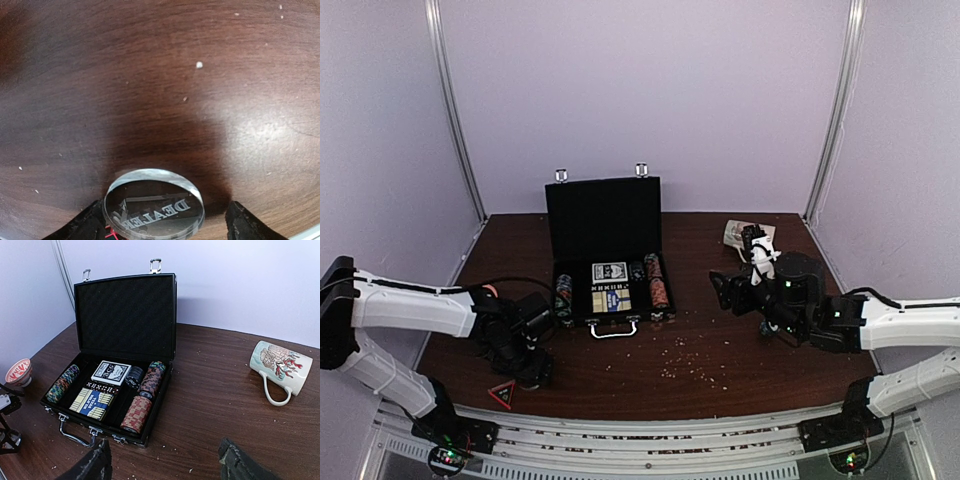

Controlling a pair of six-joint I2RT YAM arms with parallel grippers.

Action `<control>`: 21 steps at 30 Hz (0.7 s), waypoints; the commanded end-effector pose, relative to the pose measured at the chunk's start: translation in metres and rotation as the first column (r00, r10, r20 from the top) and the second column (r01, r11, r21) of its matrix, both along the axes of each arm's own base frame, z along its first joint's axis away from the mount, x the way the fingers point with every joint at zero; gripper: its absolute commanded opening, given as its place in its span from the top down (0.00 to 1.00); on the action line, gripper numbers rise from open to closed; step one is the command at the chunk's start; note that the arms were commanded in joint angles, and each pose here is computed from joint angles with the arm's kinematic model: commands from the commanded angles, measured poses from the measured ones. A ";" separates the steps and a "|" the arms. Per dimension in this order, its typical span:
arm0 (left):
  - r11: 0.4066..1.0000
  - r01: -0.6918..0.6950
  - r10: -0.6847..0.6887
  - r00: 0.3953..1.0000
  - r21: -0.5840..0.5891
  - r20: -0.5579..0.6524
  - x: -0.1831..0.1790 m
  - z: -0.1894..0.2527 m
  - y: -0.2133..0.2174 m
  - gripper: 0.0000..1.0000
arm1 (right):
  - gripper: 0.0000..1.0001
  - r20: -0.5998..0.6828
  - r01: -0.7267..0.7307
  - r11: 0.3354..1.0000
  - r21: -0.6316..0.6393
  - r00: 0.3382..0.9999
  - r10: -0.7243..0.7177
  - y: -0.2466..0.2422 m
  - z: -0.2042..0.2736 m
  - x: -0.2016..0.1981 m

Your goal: Pack up texas hold em set

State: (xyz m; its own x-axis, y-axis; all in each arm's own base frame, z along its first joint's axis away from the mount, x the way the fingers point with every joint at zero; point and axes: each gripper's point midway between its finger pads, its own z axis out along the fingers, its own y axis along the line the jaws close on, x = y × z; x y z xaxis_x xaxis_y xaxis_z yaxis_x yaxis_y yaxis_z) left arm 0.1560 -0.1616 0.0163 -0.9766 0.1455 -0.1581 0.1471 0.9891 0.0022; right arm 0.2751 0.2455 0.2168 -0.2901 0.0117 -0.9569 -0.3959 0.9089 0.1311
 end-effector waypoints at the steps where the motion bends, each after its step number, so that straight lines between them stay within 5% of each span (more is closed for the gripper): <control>1: 1.000 0.000 0.000 1.000 0.007 -0.004 -0.003 -0.006 0.001 0.16 | 0.27 0.013 0.031 0.999 0.021 0.999 -0.032 -0.007 0.003 0.002; 14: 0.997 0.007 -0.008 1.000 0.077 0.012 -0.002 -0.009 0.013 0.42 | 0.27 0.015 0.038 0.999 0.024 0.999 -0.039 -0.009 0.004 0.002; 21: 0.996 0.076 -0.066 0.982 -0.049 0.179 0.046 0.053 -0.039 0.43 | 0.27 0.014 0.041 0.999 0.024 0.999 -0.042 -0.009 0.003 0.003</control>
